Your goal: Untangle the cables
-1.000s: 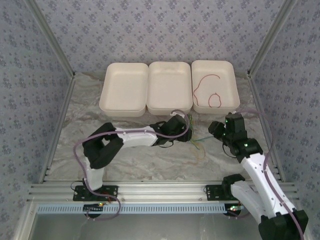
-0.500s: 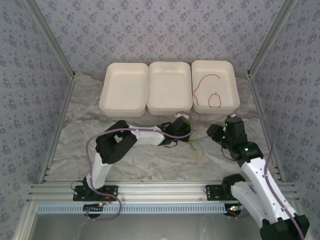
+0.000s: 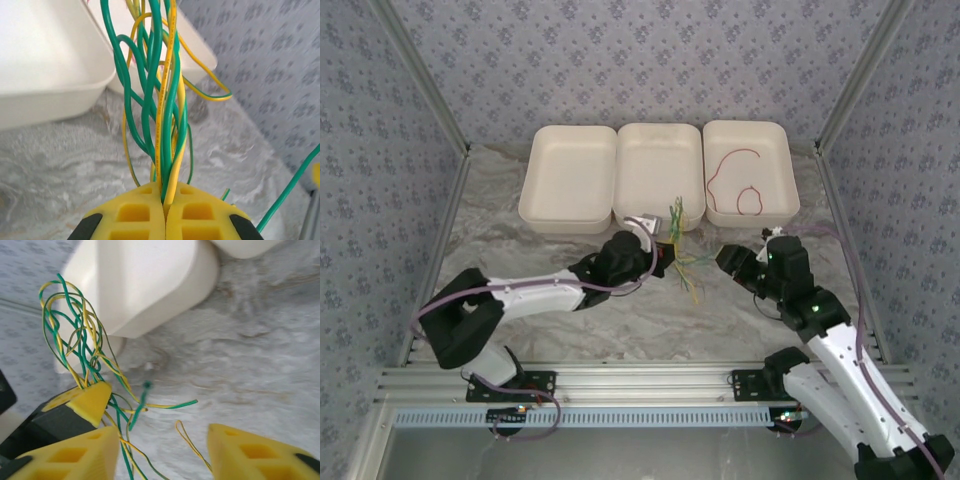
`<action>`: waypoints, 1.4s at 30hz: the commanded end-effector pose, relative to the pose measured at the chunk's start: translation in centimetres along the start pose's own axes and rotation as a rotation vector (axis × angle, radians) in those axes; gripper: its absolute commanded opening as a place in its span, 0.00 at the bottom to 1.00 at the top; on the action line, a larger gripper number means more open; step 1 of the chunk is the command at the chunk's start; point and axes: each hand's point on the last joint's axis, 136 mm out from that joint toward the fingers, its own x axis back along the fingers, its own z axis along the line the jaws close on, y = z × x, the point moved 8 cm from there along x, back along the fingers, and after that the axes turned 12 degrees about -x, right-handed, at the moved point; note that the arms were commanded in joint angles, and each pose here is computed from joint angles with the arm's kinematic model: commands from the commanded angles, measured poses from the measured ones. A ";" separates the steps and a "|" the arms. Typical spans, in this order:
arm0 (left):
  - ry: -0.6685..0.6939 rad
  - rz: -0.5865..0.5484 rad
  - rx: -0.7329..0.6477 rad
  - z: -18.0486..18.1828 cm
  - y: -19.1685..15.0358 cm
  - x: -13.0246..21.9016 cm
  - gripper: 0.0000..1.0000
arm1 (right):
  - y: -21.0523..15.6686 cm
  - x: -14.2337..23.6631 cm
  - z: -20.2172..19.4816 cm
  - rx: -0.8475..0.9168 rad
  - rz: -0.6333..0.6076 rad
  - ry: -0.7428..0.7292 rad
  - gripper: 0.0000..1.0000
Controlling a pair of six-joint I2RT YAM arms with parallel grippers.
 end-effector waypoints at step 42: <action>-0.461 0.004 -0.133 1.4 8.5 6.8 0.00 | 0.9 -7.1 14.7 0.370 0.263 0.513 0.54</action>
